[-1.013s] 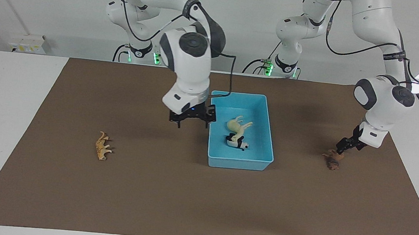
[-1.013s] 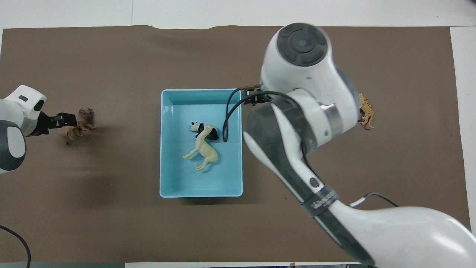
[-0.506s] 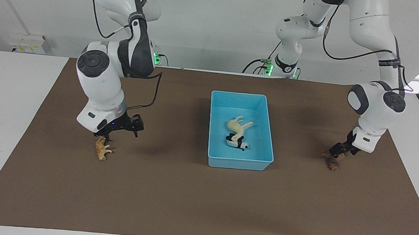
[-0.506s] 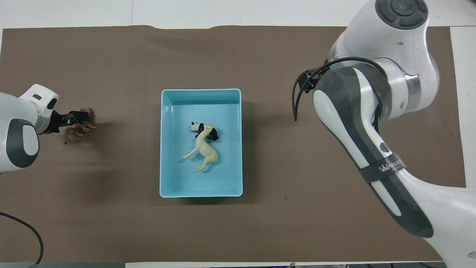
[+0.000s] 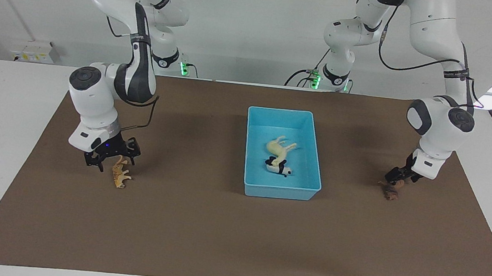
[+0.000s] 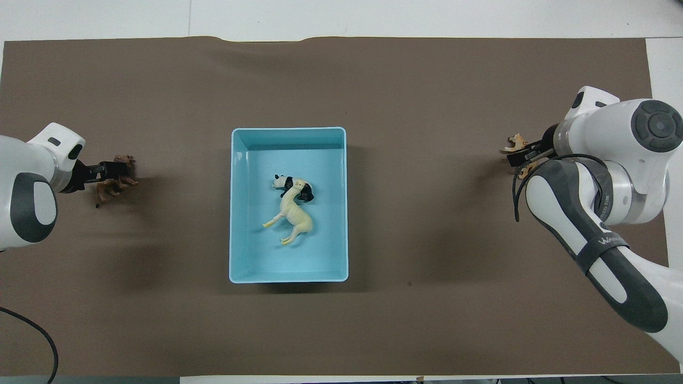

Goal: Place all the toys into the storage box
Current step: 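Grasp the tan toy with the right gripper while the left grasps the lion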

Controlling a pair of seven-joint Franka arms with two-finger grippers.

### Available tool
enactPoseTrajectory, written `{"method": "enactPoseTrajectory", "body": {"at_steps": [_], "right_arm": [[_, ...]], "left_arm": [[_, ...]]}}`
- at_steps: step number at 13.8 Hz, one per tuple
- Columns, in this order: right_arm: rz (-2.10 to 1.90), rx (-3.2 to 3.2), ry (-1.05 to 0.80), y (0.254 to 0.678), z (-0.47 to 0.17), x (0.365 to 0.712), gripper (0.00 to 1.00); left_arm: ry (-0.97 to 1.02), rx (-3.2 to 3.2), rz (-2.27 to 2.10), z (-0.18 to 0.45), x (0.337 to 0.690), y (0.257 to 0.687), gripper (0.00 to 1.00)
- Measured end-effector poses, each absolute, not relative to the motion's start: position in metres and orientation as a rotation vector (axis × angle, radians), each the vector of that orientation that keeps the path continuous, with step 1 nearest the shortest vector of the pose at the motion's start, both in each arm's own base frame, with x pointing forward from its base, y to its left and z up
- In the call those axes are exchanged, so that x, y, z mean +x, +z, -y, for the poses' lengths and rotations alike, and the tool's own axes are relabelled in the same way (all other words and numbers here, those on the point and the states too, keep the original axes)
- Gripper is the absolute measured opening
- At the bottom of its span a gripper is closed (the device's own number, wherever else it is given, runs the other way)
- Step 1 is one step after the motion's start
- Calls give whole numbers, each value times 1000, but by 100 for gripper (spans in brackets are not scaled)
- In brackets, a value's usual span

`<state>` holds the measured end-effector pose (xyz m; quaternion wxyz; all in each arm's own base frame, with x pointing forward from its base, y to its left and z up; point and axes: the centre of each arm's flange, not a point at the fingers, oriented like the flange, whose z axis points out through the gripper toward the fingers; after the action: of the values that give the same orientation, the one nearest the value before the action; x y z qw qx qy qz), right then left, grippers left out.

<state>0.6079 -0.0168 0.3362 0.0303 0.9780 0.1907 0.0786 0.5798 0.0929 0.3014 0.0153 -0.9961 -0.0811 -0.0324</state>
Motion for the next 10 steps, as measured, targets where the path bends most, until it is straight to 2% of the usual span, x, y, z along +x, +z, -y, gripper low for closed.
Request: {"method": "enactPoseTrajectory", "body": {"at_steps": [5,10], "right_arm": [[-641,2986,300,306,23,604,100],[-635,2979,325,292,28,607,100]], "left_arm": [[-63,-3106,209,-80,574,291,100],[-64,-3109,173,-67,575,291,100]]}}
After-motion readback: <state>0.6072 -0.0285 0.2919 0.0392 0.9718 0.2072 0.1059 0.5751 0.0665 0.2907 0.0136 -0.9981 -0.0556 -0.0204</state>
